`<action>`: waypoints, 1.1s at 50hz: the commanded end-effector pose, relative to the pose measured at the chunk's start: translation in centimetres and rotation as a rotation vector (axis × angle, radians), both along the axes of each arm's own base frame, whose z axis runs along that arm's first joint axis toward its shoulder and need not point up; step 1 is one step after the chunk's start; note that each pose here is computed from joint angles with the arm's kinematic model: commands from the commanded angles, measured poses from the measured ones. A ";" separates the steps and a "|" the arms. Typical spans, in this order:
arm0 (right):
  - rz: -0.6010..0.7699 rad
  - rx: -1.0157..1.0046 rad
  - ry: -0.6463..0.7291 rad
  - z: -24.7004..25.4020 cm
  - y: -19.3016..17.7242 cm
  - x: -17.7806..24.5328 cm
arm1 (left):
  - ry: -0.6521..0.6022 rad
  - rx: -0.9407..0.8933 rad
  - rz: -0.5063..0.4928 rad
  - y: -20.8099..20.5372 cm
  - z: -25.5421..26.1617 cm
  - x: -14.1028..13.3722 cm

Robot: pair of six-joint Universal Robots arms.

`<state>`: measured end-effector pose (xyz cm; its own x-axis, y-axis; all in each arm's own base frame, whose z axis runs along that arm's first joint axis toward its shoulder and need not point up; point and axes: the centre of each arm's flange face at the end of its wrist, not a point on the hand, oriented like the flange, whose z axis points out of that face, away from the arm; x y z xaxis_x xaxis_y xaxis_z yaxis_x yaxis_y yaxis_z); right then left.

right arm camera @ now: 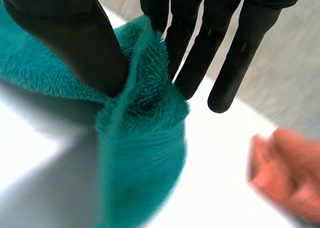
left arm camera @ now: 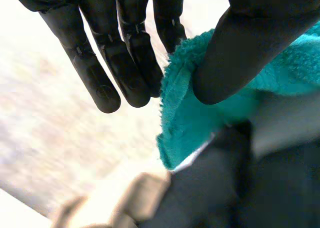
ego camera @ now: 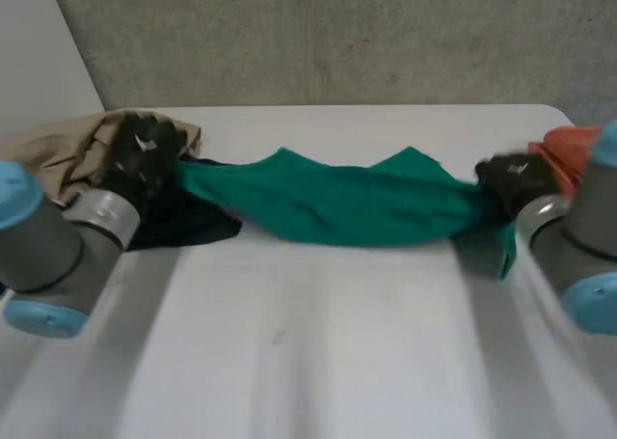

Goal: Fold the laundry.

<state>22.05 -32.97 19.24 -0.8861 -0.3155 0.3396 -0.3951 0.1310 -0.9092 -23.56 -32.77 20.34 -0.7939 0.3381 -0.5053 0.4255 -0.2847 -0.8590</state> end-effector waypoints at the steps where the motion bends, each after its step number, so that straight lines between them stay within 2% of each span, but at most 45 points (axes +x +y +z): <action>1: 0.001 -0.245 0.074 9.7 0.9 -2.7 | 0.204 -0.059 0.002 4.0 8.5 1.3; 7: -0.007 -0.437 0.074 18.1 2.0 -4.6 | 0.271 -0.117 -0.018 7.1 13.9 2.3; 12: 0.069 -0.481 0.047 20.0 0.8 -3.9 | 0.301 -0.118 -0.034 8.2 15.1 2.3; 21: 0.179 -0.445 0.020 13.8 -5.7 0.8 | 0.250 0.066 -0.060 8.4 9.9 0.6; 26: 0.240 -0.459 -0.011 7.0 -9.3 3.9 | 0.206 0.182 -0.068 9.0 6.1 -0.4; 32: 0.296 -0.444 -0.029 -0.1 -10.4 6.7 | 0.183 0.249 -0.053 9.4 4.0 -1.1; 35: 0.270 -0.469 -0.009 -1.1 -10.9 6.9 | 0.177 0.265 -0.030 9.4 3.6 -0.9; 39: 0.144 -0.505 0.005 1.5 -11.1 5.6 | 0.177 0.266 -0.013 9.5 3.9 -0.7; 42: 0.043 -0.490 -0.009 4.4 -10.0 3.9 | 0.186 0.253 -0.013 9.5 4.6 -0.6; 45: 0.024 -0.387 0.012 5.9 -7.6 2.4 | 0.197 0.231 -0.020 9.6 5.5 -0.5; 47: 0.040 -0.309 0.039 5.8 -6.2 1.9 | 0.203 0.215 -0.030 9.8 6.3 -0.5; 51: 0.092 -0.001 0.108 3.8 -1.2 0.4 | 0.214 0.184 -0.044 10.0 7.4 -0.6; 55: 0.112 0.226 0.136 1.4 2.3 -1.1 | 0.221 0.164 -0.051 10.0 8.1 -0.7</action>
<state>23.09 -36.54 23.82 -0.8344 -0.3131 0.4536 -0.4714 -0.0210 -0.8817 -24.12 -22.90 27.12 -0.8600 0.4431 -0.2530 0.2271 -0.1118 -0.9674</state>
